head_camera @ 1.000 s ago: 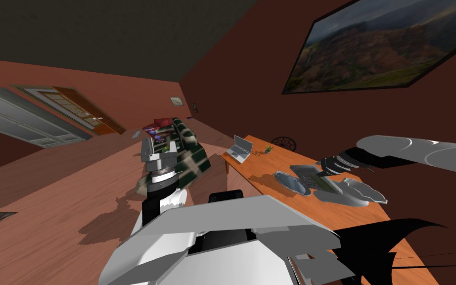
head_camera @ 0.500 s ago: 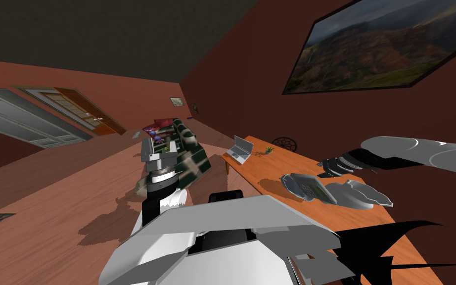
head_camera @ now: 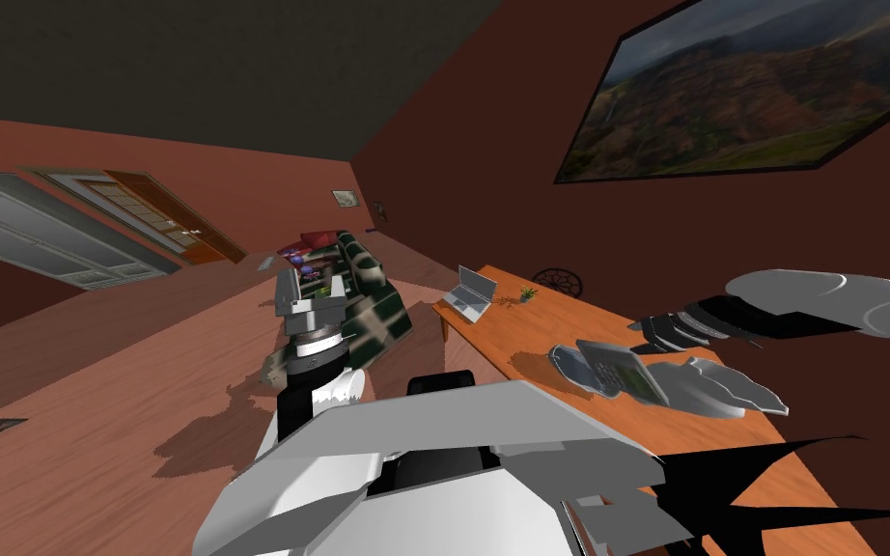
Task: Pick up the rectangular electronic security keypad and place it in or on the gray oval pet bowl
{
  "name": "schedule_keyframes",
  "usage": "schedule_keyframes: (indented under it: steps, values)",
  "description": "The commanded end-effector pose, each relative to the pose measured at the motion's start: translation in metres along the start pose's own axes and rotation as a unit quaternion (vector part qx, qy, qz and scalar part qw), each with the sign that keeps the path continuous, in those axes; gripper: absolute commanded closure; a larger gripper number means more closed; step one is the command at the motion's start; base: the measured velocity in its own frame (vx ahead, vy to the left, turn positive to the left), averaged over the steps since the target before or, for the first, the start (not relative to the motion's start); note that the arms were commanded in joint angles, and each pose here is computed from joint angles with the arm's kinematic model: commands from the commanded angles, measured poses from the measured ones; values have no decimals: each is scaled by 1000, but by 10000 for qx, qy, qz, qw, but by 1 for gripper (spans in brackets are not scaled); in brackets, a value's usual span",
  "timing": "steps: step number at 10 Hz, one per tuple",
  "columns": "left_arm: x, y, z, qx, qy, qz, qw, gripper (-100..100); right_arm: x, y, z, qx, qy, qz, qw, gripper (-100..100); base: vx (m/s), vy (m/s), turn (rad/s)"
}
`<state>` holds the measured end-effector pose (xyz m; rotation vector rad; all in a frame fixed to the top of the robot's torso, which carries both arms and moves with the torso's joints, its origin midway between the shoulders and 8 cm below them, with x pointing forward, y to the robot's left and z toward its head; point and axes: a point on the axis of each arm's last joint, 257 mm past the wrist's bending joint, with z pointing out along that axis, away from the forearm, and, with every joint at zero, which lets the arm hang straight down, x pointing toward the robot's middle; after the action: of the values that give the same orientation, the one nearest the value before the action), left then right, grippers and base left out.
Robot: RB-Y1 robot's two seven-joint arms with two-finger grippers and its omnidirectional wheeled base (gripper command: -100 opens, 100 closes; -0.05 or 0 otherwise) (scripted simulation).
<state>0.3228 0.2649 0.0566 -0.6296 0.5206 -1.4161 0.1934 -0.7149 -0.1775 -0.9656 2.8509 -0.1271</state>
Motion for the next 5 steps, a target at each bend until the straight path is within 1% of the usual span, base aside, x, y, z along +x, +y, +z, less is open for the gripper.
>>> schedule_keyframes:
  steps: [1, 3, 4, 5]
  values:
    - [0, 0, 0, 0, 0, 0, 10000, 0, 3, 3, 1, -34, -86, -29, 10000, -100, 55, 18, 0]
    - [0, 0, 0, 0, 0, 0, 10000, 0, 19, 14, 7, -190, 76, 57, 9998, -100, 19, 4, 2]
    - [0, 0, 0, 0, 0, 0, 10000, 0, 13, 5, -2, -72, -128, 10, 9999, -100, 38, 8, 3]
    - [0, 0, 0, 0, 0, 0, 10000, 0, 18, 9, 0, -115, -121, 31, 9999, -100, 62, 10, 2]
